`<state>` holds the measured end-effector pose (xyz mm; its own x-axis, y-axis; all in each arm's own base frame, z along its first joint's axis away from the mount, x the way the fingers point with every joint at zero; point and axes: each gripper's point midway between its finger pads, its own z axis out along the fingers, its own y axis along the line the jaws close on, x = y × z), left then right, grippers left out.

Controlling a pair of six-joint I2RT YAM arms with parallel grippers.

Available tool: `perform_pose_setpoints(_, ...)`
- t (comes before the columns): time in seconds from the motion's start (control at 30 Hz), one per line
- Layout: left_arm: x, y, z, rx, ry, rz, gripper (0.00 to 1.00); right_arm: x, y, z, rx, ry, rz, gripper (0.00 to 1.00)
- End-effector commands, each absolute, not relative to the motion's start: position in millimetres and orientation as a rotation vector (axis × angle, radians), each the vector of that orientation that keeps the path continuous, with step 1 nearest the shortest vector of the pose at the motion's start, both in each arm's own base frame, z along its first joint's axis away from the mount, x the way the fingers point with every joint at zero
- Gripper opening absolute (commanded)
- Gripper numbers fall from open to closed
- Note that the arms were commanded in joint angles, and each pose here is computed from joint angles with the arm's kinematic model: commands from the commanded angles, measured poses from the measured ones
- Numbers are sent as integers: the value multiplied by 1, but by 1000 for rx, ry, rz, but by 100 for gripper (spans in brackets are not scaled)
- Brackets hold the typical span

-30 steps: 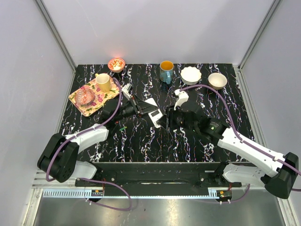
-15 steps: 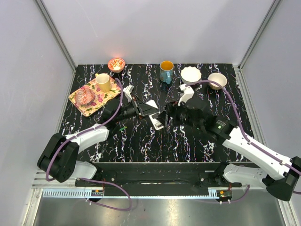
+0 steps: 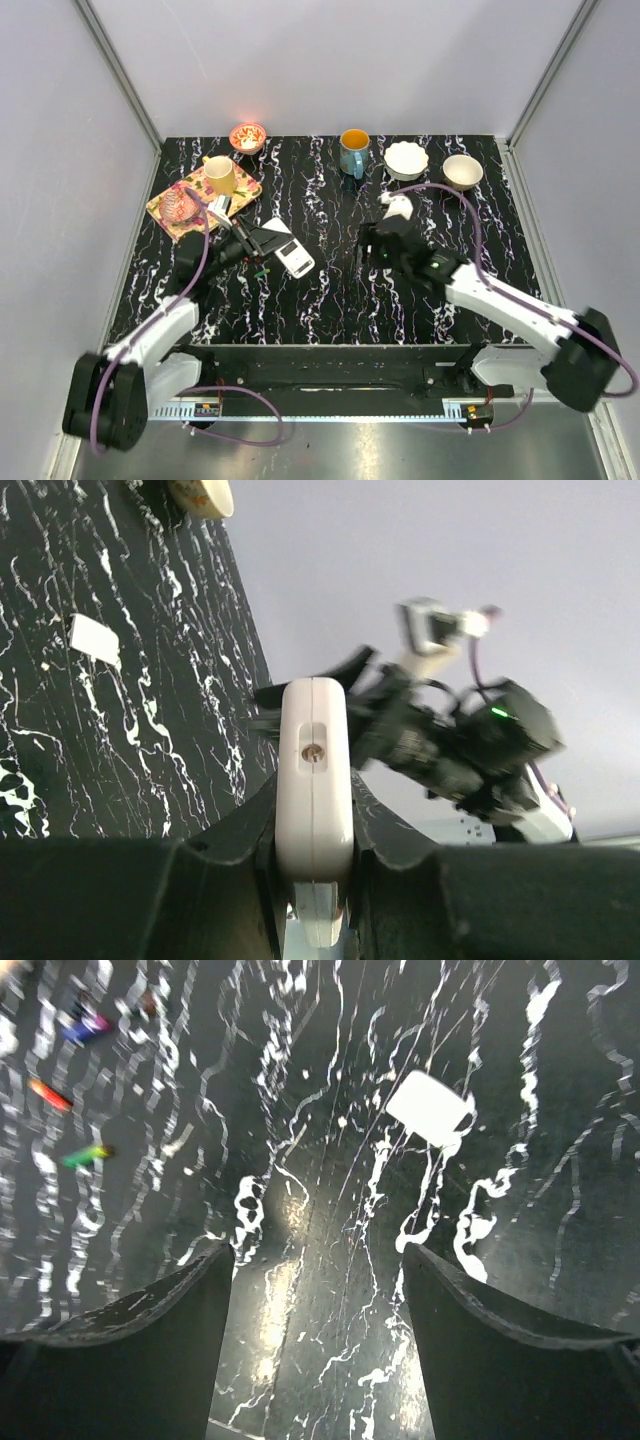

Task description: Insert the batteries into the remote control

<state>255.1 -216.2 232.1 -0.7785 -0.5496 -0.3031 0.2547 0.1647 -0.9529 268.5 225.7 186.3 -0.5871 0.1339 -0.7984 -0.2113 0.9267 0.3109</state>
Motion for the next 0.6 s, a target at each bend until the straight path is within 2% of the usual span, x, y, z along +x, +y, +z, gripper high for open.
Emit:
perform_pose_setpoints(0.0, 237, -203, 248, -166, 1783, -1591, 0, 288, 269, 152, -166, 2193, 539, 72)
perform_pose_setpoints(0.13, 232, -193, 260, -176, 1765, -1546, 0, 300, 325, 145, -290, 2238, 693, 67)
perform_pose_setpoints(0.4, 225, -189, 299, -189, 1650, -1648, 0, 293, 402, 101, -489, 2231, 851, 69)
perform_pose_setpoints(0.57, 230, -185, 328, -179, 1580, -1658, 0, 290, 441, 87, -558, 2177, 827, 69)
